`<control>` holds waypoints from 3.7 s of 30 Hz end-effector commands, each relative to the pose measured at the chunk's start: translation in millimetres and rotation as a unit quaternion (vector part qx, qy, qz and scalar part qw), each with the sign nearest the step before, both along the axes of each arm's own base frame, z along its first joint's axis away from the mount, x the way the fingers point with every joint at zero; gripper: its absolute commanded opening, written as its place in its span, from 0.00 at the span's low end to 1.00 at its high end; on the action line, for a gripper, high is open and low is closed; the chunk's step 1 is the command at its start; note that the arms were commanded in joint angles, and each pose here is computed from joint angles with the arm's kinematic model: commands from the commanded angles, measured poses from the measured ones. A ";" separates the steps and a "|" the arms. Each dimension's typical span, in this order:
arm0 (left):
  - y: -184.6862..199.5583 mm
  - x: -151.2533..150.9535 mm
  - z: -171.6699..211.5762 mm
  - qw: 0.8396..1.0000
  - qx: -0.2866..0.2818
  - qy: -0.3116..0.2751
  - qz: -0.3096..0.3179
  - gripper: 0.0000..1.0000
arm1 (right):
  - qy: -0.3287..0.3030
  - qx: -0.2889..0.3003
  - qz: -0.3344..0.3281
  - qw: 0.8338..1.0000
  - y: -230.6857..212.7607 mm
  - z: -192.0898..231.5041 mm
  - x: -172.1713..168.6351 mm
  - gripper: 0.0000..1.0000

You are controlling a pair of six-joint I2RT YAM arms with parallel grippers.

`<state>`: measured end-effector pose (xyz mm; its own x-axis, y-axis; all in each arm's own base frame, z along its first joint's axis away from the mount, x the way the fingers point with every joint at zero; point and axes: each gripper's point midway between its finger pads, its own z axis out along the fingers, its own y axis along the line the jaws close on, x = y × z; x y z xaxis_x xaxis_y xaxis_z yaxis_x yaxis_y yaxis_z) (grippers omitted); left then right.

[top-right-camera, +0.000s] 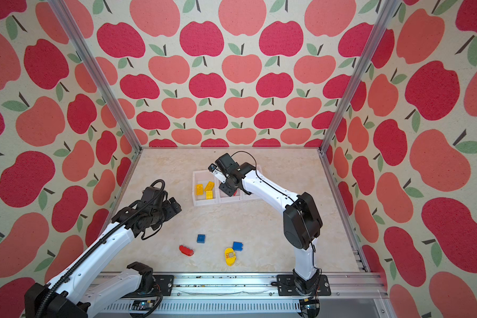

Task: Sort the legos into containers by color
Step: 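Carry the red brick into the red-brick bin and open the right gripper, then move the right gripper back down over the blue 2x2 brick near the yellow toy, then close the right gripper on the tall blue brick and lift it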

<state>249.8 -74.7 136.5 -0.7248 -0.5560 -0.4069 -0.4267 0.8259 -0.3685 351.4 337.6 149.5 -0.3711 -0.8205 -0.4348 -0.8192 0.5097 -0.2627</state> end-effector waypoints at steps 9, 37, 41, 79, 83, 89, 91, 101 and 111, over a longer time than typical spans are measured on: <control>1.1 0.9 6.2 1.000 0.000 -0.002 0.002 0.93 | -0.050 -0.068 -0.012 0.996 -1.4 -25.7 61.4 0.17; -4.0 10.3 4.9 1.000 0.001 0.003 -0.003 0.93 | -0.055 -0.026 -0.027 0.998 -0.9 -6.8 69.4 0.54; -4.4 10.4 4.7 1.000 0.001 0.003 -0.004 0.93 | -0.033 -0.008 -0.036 0.999 -6.1 2.4 50.3 0.62; -12.1 10.8 -0.3 1.000 -0.008 0.002 -0.027 0.94 | 0.161 -0.066 0.170 0.970 -81.8 -86.6 -219.5 0.67; -11.7 10.5 -0.6 1.000 -0.006 0.004 -0.027 0.94 | 0.161 -0.067 0.184 0.967 -78.7 -91.4 -225.1 0.66; -10.0 9.5 -0.3 1.000 -0.003 0.004 -0.026 0.94 | 0.145 -0.087 0.207 0.964 -77.6 -101.2 -227.8 0.64; -8.9 8.8 -0.2 1.000 -0.001 0.004 -0.025 0.93 | 0.141 -0.090 0.211 0.963 -75.8 -102.9 -227.1 0.64; -4.9 3.4 0.3 1.000 0.001 0.004 -0.021 0.94 | 0.148 -0.106 0.230 0.956 -75.2 -114.3 -234.2 0.62; -4.1 2.6 0.7 1.000 0.001 0.004 -0.018 0.94 | 0.153 -0.113 0.231 0.954 -70.3 -124.4 -235.6 0.59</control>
